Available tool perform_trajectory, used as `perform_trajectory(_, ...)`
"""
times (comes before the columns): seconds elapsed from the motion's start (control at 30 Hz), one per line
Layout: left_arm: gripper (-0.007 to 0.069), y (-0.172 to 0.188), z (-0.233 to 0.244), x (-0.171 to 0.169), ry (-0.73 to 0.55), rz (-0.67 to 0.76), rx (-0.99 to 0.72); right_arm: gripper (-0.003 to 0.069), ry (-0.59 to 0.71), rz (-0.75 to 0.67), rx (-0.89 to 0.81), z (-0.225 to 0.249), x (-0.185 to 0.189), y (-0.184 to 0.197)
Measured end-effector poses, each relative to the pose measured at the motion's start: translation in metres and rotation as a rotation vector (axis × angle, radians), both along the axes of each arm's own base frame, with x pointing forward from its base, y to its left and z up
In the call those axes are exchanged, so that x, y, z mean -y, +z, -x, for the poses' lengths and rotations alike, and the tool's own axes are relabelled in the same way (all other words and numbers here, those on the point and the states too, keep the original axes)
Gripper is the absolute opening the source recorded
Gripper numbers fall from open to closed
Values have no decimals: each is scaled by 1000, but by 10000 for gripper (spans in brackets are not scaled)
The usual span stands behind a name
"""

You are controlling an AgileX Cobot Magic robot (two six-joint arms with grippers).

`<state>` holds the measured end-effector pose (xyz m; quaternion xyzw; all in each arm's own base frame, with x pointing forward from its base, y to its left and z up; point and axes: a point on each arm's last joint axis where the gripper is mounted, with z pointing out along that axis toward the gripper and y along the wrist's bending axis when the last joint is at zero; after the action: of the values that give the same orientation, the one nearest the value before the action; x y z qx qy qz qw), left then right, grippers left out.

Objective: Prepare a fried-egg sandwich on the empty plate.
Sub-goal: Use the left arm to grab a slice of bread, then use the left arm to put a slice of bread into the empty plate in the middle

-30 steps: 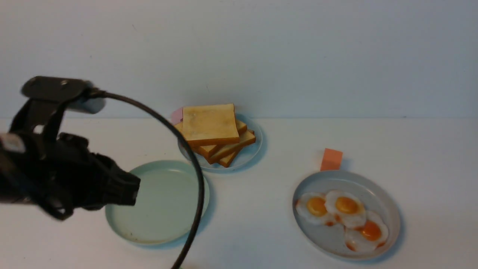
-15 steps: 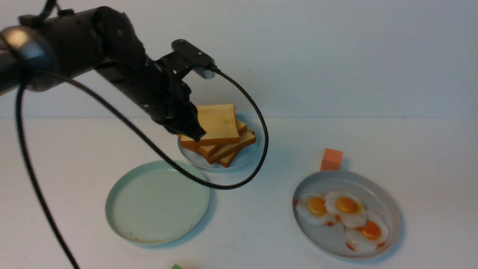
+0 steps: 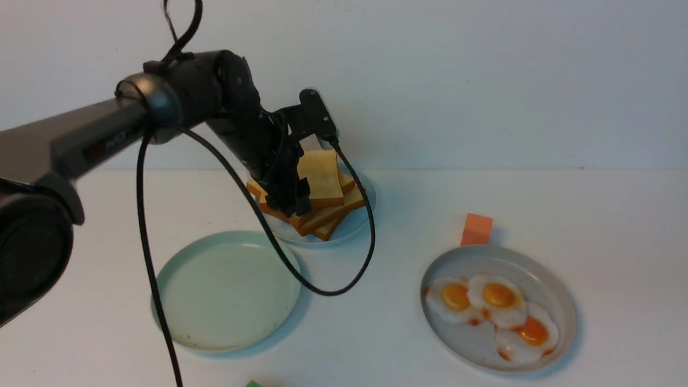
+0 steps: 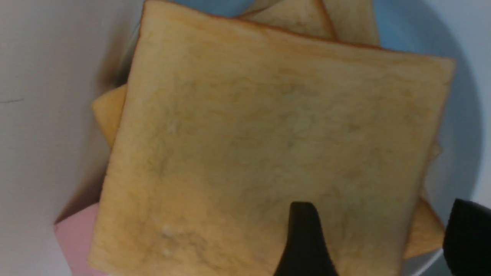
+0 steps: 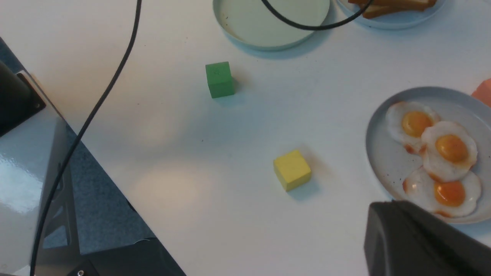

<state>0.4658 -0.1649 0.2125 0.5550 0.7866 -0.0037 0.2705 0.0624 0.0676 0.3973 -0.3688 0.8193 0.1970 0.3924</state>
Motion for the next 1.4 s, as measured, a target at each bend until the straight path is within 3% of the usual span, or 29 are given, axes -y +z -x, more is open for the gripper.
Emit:
perform_trajectory(0.17,450,-11,-6,0,-3,-18,21,22,-5,-5,6,-1,0,1)
perform_trajectory(0.43,274,-16,-9,1,17,-9,22,25,-38,-34,-26,-1,0,1)
perform_trajectory(0.67,270,-4,-6,5,20,-4,41,28,-39,-37,-29,-1,0,1)
perform_trajectory(0.83,69,60,21,12,65,45,96,31,-39,-38,-29,-1,0,1)
perform_trajectory(1.0,80,128,74,6,175,106,110,31,-39,-38,-29,-1,0,1)
perform_trajectory(1.1,80,126,111,-6,238,100,64,31,-39,-38,-29,-1,0,1)
perform_trajectory(1.4,80,24,171,-36,292,33,-4,40,-37,-41,-32,0,-1,1)
